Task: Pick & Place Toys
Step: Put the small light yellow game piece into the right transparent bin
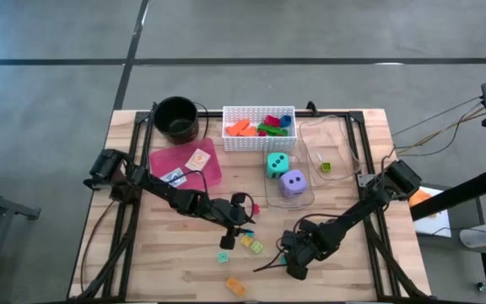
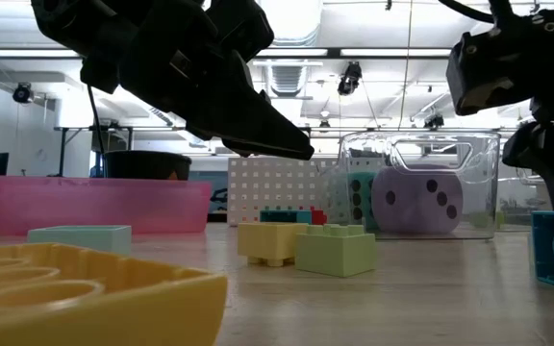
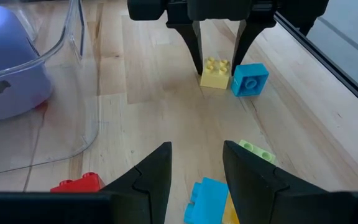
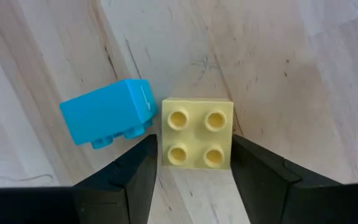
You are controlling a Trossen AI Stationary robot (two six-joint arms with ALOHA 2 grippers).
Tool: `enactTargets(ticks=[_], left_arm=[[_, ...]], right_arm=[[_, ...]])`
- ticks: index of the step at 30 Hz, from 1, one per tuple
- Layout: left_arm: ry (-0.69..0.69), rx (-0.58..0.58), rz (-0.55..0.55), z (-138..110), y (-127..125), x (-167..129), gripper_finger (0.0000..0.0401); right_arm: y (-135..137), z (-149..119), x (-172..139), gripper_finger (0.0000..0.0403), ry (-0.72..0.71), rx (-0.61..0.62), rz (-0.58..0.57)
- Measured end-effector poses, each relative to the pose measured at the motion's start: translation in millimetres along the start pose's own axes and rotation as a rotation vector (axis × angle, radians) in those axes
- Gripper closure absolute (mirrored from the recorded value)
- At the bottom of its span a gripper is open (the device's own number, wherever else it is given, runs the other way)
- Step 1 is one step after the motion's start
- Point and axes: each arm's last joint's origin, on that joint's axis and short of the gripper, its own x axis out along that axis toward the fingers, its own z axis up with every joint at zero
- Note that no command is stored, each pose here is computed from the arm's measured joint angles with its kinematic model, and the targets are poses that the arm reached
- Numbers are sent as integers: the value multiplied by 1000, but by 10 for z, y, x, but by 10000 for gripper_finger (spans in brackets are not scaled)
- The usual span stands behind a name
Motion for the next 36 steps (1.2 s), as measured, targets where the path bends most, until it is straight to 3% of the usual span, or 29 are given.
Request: enactTargets(ticks=[36], left_arm=[[0, 0, 0, 0, 0, 0, 252]], right_arm=[[-15, 2, 7, 205, 13, -30, -8]])
